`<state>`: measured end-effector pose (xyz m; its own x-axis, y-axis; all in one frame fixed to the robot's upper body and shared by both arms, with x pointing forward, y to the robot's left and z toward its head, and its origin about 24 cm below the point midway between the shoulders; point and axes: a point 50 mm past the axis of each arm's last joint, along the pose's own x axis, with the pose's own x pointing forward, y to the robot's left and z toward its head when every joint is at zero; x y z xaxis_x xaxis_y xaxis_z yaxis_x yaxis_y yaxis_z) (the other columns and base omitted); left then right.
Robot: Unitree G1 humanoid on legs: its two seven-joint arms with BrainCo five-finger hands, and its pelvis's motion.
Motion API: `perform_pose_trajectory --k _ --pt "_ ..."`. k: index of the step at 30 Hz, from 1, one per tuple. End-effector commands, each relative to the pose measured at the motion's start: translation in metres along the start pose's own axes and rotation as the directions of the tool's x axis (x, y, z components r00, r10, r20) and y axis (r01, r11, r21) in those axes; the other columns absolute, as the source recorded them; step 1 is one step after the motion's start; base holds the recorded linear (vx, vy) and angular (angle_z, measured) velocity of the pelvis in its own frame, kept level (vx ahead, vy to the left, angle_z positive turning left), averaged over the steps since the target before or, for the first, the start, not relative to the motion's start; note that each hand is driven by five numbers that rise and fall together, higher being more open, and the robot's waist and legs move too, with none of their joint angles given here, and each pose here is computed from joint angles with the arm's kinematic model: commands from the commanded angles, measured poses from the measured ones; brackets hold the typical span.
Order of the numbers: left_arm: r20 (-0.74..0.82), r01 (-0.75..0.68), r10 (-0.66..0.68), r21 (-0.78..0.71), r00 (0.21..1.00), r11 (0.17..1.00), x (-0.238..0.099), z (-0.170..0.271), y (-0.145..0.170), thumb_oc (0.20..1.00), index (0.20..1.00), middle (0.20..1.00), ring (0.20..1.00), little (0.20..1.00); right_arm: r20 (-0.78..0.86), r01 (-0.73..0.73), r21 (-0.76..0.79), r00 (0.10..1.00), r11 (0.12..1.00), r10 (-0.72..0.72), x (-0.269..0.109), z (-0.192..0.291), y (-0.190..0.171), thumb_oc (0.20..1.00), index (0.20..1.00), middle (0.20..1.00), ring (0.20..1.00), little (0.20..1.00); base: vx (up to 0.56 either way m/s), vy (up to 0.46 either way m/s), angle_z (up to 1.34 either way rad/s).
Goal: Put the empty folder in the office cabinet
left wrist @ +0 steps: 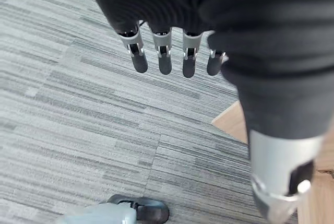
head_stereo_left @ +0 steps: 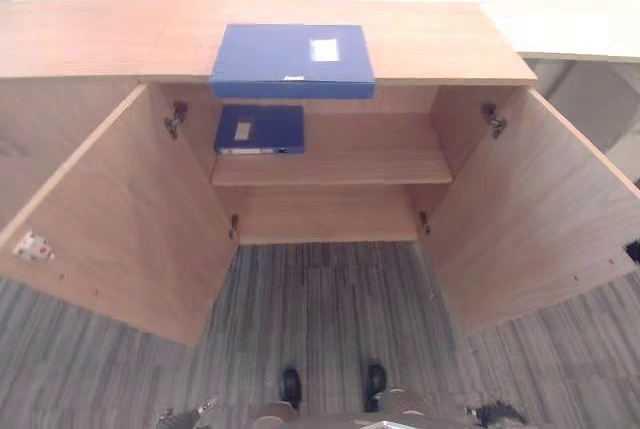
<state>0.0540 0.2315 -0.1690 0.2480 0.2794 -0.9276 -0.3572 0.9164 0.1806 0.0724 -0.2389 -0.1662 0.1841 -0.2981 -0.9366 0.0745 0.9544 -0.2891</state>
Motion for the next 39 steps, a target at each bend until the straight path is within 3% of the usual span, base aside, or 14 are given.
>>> perform_pose_trajectory --k 1,12,14,21,31,36,39 --pt "0.009 -0.039 0.039 -0.058 0.999 0.998 0.001 0.005 0.007 1.0 1.0 1.0 1.0 1.0 0.031 0.031 -0.02 0.999 0.999 -0.031 0.0 0.013 -0.005 1.0 1.0 1.0 1.0 1.0 0.08 -0.105 -0.1" --pt "0.127 0.03 -0.015 -0.116 0.992 0.993 0.0 0.027 -0.011 1.0 1.0 1.0 1.0 1.0 0.04 0.042 -0.04 0.998 0.998 -0.04 0.001 0.012 -0.009 1.0 1.0 1.0 1.0 1.0 0.1 -0.125 0.08" --pt "0.234 0.083 -0.05 -0.137 0.971 0.987 -0.003 0.052 -0.02 1.0 1.0 1.0 1.0 1.0 0.04 0.066 -0.018 0.997 0.998 -0.065 0.001 0.014 -0.018 1.0 1.0 1.0 1.0 1.0 -0.04 -0.091 0.12" --pt "0.378 0.12 -0.065 -0.123 0.924 0.985 -0.011 0.08 -0.021 1.0 1.0 1.0 1.0 1.0 0.026 0.124 -0.006 0.992 0.992 -0.124 0.001 0.015 -0.035 1.0 1.0 1.0 1.0 1.0 0.08 0.069 0.04" --pt "0.69 0.122 -0.016 -0.105 0.723 0.987 -0.047 0.151 -0.013 1.0 1.0 1.0 1.0 1.0 -0.017 0.102 0.057 0.995 0.993 -0.101 0.001 0.0 -0.025 1.0 1.0 1.0 1.0 1.0 0.15 0.131 -0.28" --pt "0.821 0.101 -0.028 -0.036 0.571 0.994 -0.076 0.185 -0.014 1.0 1.0 1.0 1.0 1.0 -0.017 0.067 0.069 0.998 0.995 -0.066 0.0 -0.005 -0.013 1.0 1.0 1.0 1.0 1.0 0.07 0.062 -0.2" --pt "0.903 -0.058 -0.078 0.112 0.422 0.992 -0.101 0.208 -0.018 1.0 1.0 1.0 1.0 1.0 -0.032 0.062 0.065 0.998 0.996 -0.06 0.0 -0.012 -0.008 1.0 1.0 1.0 1.0 1.0 0.04 0.025 -0.09"
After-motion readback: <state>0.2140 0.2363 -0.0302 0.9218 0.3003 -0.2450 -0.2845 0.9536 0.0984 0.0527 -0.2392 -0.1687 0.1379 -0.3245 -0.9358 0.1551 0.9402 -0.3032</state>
